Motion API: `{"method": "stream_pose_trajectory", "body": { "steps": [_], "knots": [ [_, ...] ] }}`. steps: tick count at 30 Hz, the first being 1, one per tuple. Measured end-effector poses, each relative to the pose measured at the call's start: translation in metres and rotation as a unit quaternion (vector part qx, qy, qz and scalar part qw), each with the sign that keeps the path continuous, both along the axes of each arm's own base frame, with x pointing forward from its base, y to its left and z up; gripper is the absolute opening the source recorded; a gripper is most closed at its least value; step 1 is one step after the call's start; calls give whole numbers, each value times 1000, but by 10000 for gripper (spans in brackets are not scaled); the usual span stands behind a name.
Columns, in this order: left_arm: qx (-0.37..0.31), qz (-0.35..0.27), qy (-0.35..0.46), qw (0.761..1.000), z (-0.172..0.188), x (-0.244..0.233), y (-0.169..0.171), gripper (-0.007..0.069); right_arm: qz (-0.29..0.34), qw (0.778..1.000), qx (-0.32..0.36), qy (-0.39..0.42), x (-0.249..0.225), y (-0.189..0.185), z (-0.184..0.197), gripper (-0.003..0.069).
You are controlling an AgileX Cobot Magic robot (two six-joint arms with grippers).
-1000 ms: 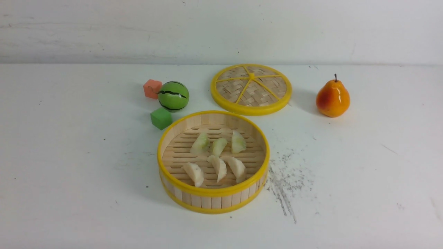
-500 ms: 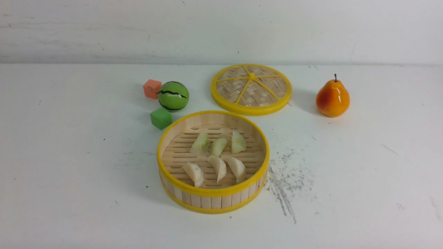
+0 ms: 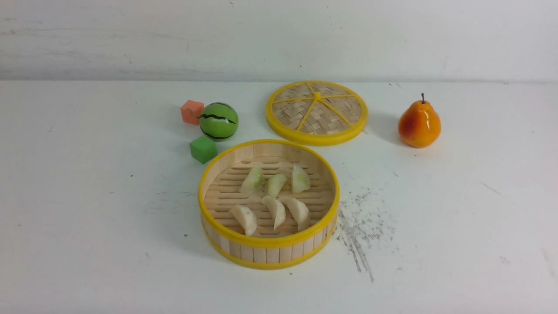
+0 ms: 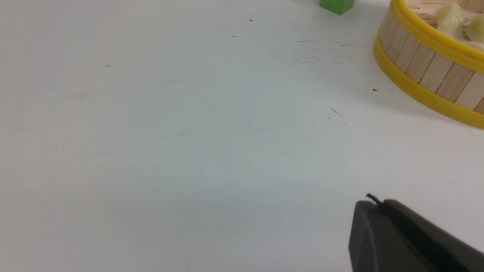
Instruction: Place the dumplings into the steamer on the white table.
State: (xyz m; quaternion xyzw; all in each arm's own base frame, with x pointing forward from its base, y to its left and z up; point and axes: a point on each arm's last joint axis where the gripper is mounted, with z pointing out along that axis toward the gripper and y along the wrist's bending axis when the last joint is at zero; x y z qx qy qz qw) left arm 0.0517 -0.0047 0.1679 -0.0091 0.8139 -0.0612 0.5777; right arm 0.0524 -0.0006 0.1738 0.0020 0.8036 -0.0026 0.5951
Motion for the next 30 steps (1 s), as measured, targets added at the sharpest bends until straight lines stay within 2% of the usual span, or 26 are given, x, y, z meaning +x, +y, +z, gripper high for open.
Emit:
{"method": "stream_pose_trajectory", "body": {
  "steps": [30],
  "knots": [
    [0,0,0,1000,0,0,0,-6,0,1000,-1,0,0,0,0,155]
  ]
}}
